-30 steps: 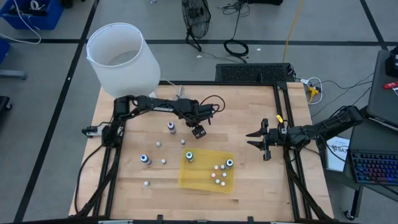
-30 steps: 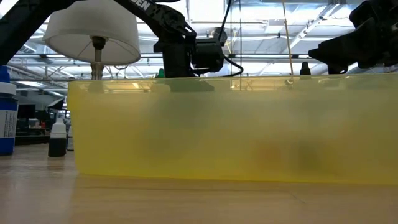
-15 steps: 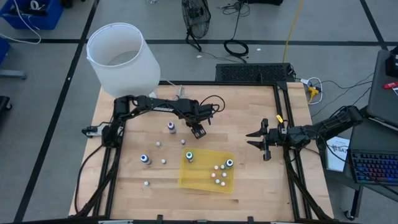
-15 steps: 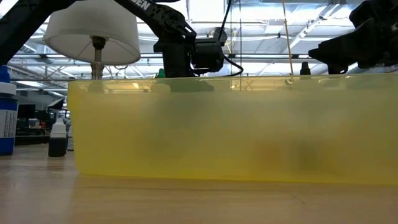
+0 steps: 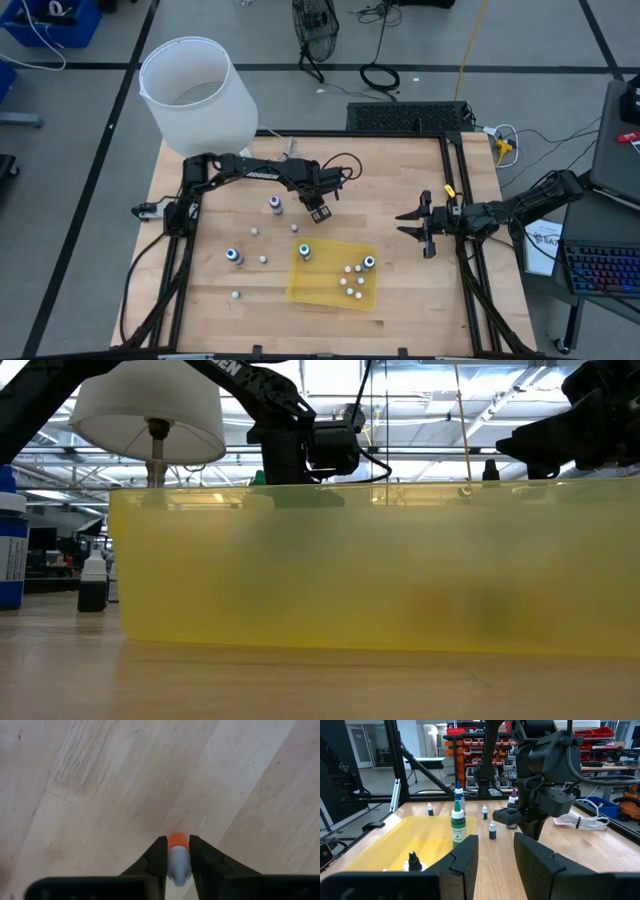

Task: Pick & Place food coloring
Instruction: Put the small orange food coloring bottle into the yellow container

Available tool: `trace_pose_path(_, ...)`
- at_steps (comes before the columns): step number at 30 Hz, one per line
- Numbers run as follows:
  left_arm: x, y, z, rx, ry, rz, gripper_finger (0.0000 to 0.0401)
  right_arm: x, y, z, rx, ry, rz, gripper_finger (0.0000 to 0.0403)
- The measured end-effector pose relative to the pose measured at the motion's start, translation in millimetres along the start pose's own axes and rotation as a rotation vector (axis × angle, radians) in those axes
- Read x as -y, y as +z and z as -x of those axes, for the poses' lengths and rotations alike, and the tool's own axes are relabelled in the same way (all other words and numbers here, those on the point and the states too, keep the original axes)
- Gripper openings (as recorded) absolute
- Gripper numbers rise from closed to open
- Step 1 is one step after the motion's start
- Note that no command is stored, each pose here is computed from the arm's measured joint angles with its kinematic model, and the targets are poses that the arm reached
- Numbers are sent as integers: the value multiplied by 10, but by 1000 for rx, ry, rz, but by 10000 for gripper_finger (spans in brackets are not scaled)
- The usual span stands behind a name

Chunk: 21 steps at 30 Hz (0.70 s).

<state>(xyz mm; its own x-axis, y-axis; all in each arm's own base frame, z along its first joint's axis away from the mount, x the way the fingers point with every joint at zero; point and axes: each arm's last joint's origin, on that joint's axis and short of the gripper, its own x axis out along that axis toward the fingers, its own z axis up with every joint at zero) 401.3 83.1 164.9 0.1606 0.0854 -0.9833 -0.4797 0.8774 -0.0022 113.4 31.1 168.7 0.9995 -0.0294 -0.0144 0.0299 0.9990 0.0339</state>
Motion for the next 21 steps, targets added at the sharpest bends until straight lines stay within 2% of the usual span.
trace_pose_path(2,1,3,2,3,-1,-3,51,0,-1,0,0,0,0,114)
trace_pose_path(9,1,3,2,3,-1,-6,51,0,0,0,0,0,0,114)
trace_pose_path(14,1,2,2,1,-2,-5,68,0,0,0,0,0,0,114)
trace_pose_path(21,10,-3,3,-10,-34,1,63,0,1,0,0,0,0,114)
